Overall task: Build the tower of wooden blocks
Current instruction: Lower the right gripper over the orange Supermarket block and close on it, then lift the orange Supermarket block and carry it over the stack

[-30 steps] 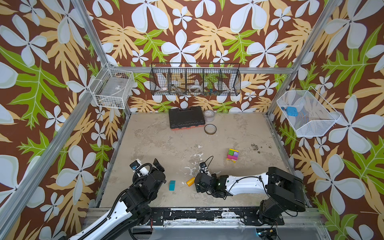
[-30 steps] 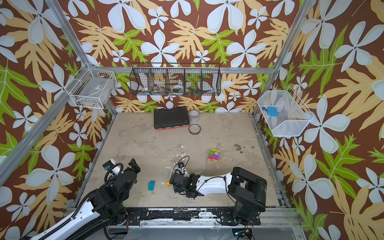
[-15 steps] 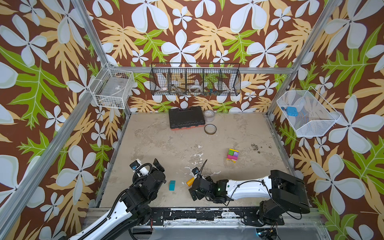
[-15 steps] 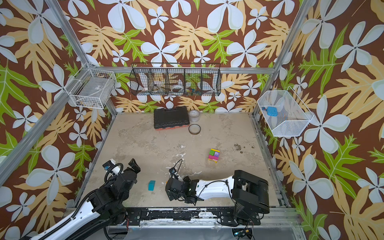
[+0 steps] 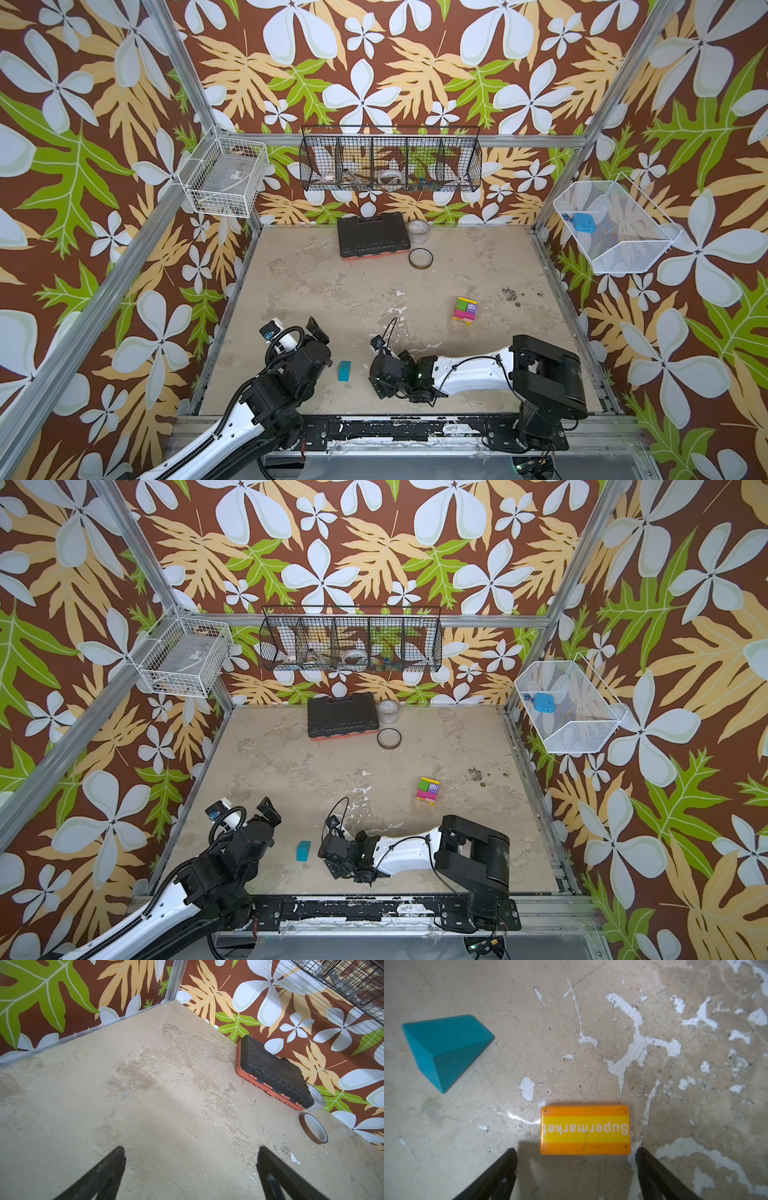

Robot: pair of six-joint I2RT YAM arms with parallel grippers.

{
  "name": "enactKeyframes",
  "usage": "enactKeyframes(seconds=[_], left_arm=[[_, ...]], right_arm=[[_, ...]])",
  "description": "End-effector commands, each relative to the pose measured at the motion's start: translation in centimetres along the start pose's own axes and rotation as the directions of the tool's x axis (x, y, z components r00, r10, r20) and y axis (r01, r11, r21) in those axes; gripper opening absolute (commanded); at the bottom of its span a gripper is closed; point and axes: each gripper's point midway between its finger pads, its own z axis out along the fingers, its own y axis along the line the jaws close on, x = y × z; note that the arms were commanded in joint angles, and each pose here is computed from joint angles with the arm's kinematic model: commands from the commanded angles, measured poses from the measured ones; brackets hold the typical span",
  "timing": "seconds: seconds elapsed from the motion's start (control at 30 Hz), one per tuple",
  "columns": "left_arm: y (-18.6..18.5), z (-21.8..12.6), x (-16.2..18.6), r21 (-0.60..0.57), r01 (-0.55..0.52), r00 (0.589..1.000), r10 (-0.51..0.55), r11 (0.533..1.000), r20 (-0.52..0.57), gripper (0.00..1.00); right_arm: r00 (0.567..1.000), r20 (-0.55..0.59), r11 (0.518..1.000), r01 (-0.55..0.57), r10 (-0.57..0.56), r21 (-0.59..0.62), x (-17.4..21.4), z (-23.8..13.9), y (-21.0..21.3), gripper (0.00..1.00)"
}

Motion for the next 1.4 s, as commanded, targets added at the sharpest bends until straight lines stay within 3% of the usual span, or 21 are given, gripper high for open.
enactKeyframes(seconds=[0.0,0.37,0.77,1.07,1.23,1.37], left_arm=[[-0.2,0.0,-0.5,0.003,0.015,1.000,-0.015,1.000,0.018,1.00],[-0.3,0.0,-0.5,0.005,0.013,1.000,-0.013,1.000,0.018,1.00],[-0.3,0.0,-0.4,0.007,0.009,1.000,-0.009,1.000,0.017,1.00],[-1.7,0.1,0.1,0.066,-0.035,0.999,0.036,0.997,-0.013,1.00],[-5.3,-0.1,2.0,0.244,-0.113,0.987,0.137,0.963,-0.082,1.00],[-6.7,-0.3,2.8,0.306,-0.140,0.978,0.180,0.942,-0.107,1.00]], right_arm=[[1.000,-0.025,1.000,0.009,-0.009,0.011,0.5,0.4,-0.3,0.85],[0.999,-0.047,1.000,-0.001,0.002,0.010,0.8,1.2,-0.7,0.74],[0.998,-0.035,0.999,-0.044,0.044,0.016,0.2,0.1,-1.1,0.52],[0.971,0.122,0.976,-0.213,0.206,0.044,-3.8,-6.7,-6.6,0.42],[0.914,0.263,0.934,-0.344,0.310,0.096,-5.7,-12.1,-12.5,0.42],[0.871,0.316,0.890,-0.434,0.375,0.141,-5.8,-14.5,-16.9,0.40]])
